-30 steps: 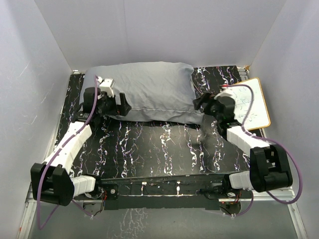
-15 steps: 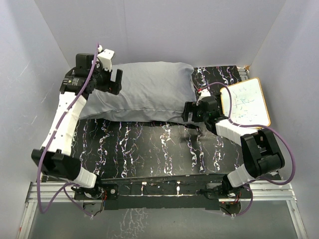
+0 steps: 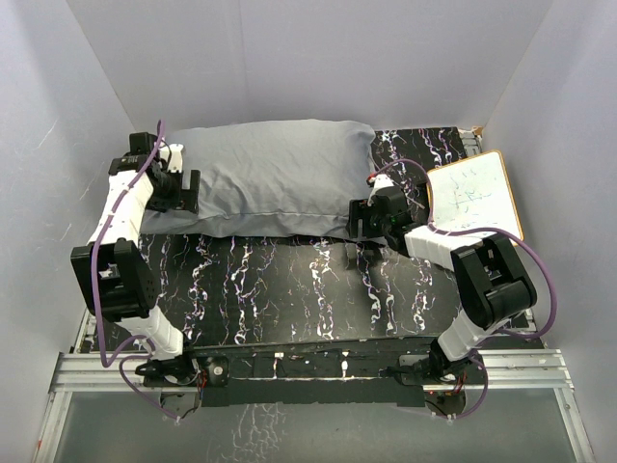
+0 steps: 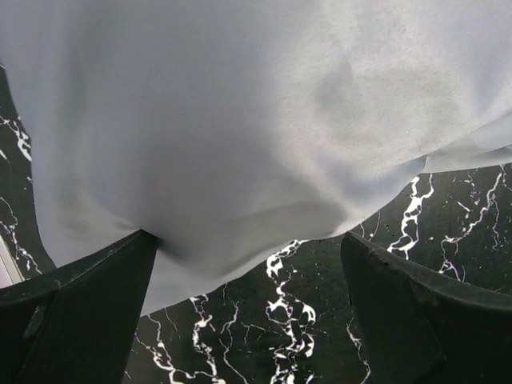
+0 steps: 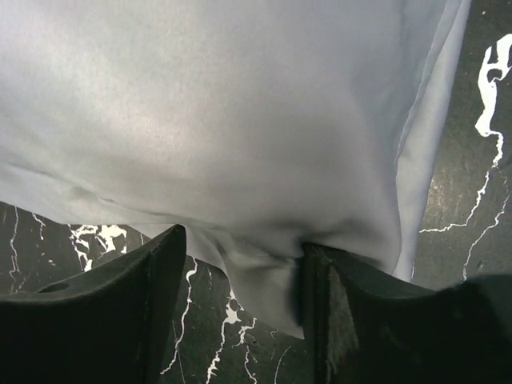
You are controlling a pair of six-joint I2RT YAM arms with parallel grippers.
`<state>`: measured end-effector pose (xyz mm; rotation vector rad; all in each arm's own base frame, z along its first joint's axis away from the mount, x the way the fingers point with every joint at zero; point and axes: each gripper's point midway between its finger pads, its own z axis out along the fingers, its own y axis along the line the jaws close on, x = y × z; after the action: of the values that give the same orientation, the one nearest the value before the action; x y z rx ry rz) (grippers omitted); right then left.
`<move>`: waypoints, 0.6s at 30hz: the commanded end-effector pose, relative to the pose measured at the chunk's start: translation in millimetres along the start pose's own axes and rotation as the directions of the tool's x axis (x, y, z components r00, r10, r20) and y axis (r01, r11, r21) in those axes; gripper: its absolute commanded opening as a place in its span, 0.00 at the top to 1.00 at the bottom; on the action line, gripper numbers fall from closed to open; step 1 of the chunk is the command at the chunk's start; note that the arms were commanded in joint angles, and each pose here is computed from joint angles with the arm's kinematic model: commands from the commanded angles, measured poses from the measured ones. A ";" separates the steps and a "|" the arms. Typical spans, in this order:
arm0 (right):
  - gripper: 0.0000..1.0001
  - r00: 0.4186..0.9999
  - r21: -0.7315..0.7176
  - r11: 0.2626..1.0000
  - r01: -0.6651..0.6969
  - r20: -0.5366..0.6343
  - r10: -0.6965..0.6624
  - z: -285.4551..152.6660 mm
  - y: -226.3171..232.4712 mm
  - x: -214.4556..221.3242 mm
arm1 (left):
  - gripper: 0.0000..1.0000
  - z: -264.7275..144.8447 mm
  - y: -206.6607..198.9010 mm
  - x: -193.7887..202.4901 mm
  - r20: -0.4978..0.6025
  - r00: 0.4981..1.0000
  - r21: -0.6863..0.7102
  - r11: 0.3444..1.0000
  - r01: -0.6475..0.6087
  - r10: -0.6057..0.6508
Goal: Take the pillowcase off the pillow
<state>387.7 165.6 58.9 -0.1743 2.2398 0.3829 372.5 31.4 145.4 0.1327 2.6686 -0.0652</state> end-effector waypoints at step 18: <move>0.92 0.984 -0.092 0.990 -0.106 0.136 0.118 -63.5 43.2 -36.7 | 1.00 -41.9 -20.3 1.2 0.101 0.995 0.077 0.997 -0.024 0.016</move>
<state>365.9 177.3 99.2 -0.0832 2.1803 0.4966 370.0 30.0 130.4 0.1498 2.6766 -0.1040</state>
